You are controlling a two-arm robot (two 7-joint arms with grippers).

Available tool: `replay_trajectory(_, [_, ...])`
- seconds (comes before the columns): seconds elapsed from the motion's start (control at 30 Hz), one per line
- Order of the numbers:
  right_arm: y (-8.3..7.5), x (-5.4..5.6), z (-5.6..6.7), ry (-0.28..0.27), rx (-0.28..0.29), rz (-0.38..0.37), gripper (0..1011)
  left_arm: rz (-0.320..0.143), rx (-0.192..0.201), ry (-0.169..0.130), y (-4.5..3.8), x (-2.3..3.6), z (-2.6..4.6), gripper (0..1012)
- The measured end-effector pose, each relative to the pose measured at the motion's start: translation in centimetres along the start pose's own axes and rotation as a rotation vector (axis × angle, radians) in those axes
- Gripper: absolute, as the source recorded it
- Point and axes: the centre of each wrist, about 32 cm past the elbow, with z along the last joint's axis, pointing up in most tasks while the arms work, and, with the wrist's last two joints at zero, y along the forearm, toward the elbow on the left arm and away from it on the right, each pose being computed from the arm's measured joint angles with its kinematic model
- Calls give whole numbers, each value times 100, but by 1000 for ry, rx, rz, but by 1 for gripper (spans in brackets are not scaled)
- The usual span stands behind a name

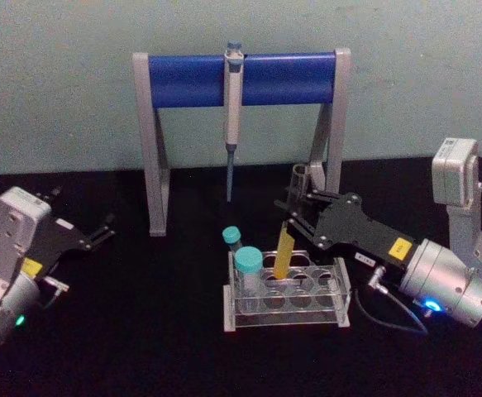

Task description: Pick up the test tube from the test tube rack, shake it, then place it back into the test tube rack.

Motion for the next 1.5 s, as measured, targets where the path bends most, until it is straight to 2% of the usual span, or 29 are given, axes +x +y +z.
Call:
replay_trajectory(0.57, [68, -13, -102, 27, -23, 1, 233, 0, 0, 0, 0, 0, 0, 1001])
replay_trajectory(1.5, [100, -13, -239, 36, -83, -9, 233, 0, 0, 0, 0, 0, 0, 1001])
